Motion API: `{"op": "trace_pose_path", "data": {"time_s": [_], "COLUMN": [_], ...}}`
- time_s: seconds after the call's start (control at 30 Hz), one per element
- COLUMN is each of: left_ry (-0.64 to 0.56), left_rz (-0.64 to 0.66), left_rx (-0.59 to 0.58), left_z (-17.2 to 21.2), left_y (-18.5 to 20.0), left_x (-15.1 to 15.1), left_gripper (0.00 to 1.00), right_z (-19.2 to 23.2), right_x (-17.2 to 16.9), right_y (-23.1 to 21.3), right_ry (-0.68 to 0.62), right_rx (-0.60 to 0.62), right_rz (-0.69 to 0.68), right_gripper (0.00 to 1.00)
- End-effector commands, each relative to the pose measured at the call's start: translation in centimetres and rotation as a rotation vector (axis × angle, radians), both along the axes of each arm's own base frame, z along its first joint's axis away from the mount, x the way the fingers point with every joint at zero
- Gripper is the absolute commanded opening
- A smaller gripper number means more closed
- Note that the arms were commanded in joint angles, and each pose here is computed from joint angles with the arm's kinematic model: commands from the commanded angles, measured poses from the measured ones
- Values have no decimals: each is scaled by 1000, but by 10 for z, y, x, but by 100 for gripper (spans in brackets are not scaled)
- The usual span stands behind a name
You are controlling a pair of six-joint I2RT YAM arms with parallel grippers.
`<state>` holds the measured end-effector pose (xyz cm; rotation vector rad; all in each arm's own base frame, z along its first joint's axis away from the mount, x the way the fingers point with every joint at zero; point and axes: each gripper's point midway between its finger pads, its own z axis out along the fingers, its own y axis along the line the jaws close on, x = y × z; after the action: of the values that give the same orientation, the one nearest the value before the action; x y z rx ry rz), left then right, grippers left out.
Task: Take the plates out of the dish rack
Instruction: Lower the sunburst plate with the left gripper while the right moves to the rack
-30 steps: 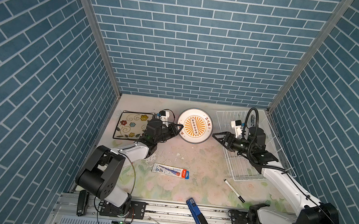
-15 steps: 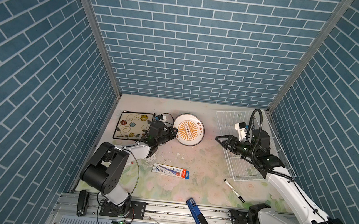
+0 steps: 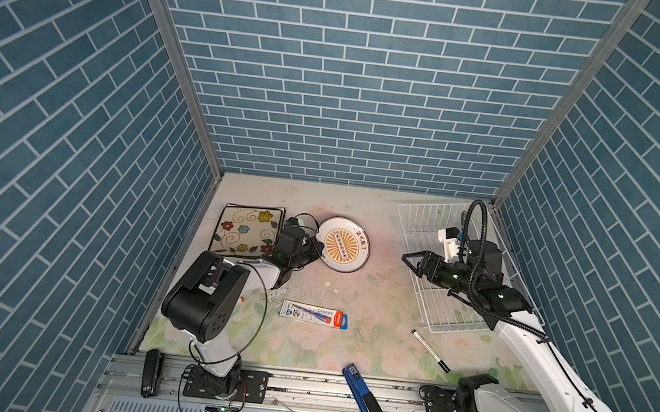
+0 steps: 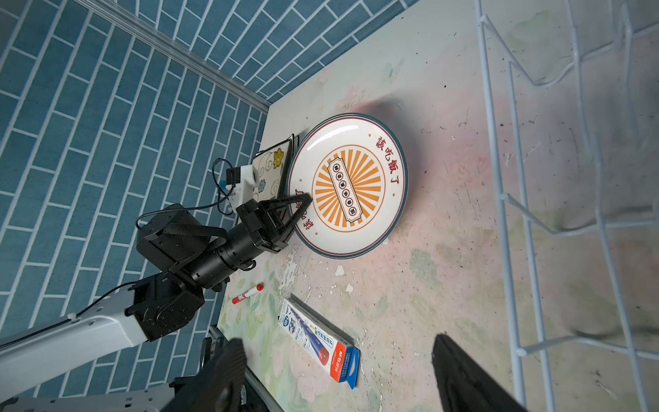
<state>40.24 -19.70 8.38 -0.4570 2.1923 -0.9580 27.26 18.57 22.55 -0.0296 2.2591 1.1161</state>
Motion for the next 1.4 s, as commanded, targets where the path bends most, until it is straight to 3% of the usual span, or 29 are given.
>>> {"op": "trace_pose_path", "data": {"time_s": [0.0, 0.8, 0.93, 1.37], "left_ry": [-36, 16, 28, 61], "left_rz": [17, 65, 64, 72], "left_rx": [-35, -54, -56, -42], "left_z": [4, -24, -27, -30], "left_y": [2, 22, 24, 30], "left_x": [10, 8, 6, 2], "left_gripper": [0, 1, 20, 53], "right_z": [15, 7, 6, 9], "right_x": [3, -2, -3, -4], "right_y": [-4, -8, -9, -11], "right_ry": [-61, -20, -21, -27], "right_rx": [-19, -44, -46, -54], "right_rz": [-4, -10, -13, -16], "right_gripper": [83, 82, 83, 82]}}
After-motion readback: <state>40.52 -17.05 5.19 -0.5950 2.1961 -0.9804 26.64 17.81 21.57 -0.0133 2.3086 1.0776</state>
